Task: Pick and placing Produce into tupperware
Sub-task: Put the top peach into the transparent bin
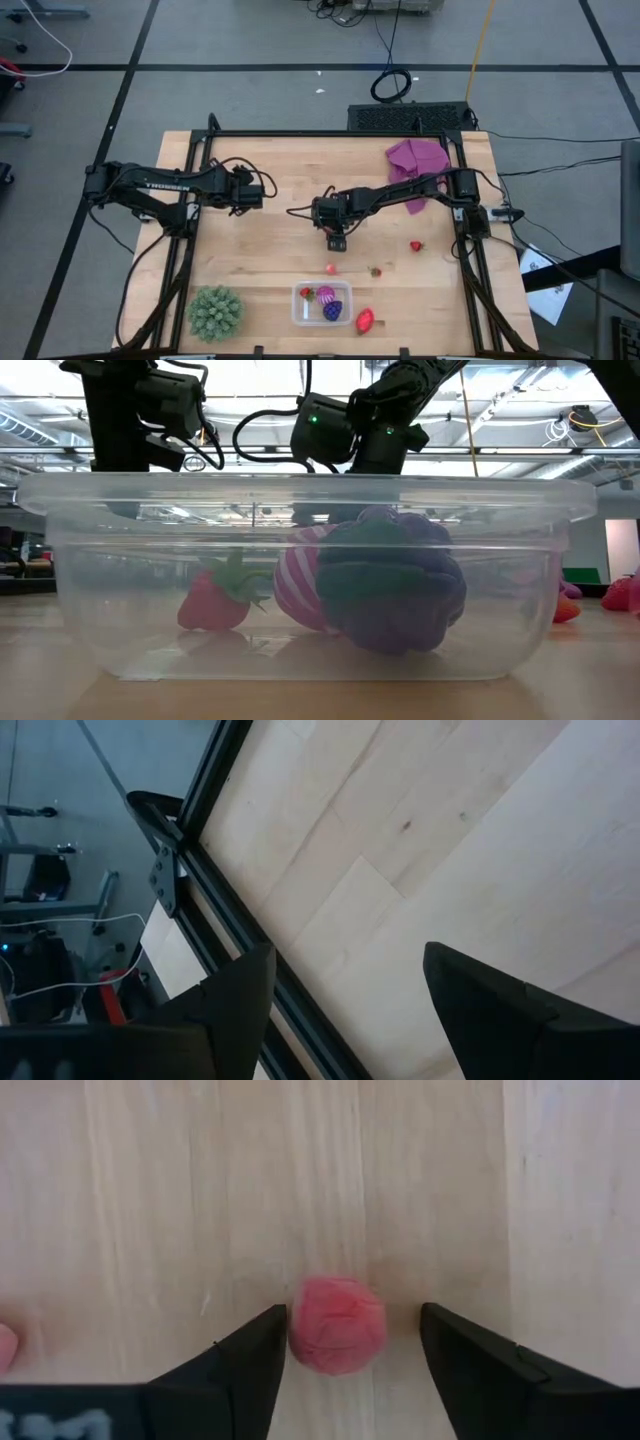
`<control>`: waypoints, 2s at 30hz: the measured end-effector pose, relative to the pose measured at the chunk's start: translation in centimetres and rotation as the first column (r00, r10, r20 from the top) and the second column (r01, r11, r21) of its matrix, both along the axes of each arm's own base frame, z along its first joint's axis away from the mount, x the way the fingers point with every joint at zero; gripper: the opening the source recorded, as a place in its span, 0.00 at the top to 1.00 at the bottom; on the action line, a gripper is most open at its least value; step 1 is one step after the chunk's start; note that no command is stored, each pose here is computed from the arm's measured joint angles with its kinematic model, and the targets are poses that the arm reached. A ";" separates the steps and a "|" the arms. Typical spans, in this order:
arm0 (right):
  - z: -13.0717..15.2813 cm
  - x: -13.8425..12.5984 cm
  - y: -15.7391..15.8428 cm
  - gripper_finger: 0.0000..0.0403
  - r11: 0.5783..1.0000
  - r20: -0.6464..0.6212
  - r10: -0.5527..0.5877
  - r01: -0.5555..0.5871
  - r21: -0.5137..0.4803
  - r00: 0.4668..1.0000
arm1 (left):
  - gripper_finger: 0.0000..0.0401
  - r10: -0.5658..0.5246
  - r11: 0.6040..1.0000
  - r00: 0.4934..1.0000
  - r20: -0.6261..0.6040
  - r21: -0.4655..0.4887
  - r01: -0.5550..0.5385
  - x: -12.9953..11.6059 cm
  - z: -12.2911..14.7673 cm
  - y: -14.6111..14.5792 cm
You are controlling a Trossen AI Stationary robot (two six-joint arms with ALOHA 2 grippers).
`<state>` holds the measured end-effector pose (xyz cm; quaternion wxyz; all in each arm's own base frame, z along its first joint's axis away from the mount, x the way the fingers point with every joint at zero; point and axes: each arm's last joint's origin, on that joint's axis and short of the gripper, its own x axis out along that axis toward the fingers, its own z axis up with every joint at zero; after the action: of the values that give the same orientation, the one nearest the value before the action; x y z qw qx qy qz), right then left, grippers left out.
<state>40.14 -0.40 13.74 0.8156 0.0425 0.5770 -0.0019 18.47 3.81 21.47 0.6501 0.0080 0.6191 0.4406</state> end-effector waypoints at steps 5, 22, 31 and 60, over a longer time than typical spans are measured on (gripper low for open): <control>0.1 0.0 0.0 0.49 1.000 0.001 0.000 0.000 0.000 1.000 | 0.35 0.000 1.000 1.000 0.000 0.000 0.000 0.0 0.0 0.0; 1.7 0.8 0.4 0.60 0.999 0.011 0.046 -0.046 -0.002 0.999 | 0.35 0.002 1.000 1.000 0.003 0.000 -0.002 0.0 0.0 0.0; 1.6 0.5 0.4 0.55 0.999 -0.023 0.038 -0.038 -0.001 0.999 | 0.34 0.002 1.000 1.000 0.003 0.000 -0.002 0.0 0.0 0.0; 1.6 0.5 0.4 0.77 1.000 -0.023 0.029 -0.029 0.001 0.999 | 0.35 0.003 1.000 1.000 0.004 -0.009 -0.003 0.0 0.0 0.0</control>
<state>40.65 -0.03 15.33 0.8088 0.0346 0.5870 0.0097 18.49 3.79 21.46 0.6507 0.0032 0.6197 0.4388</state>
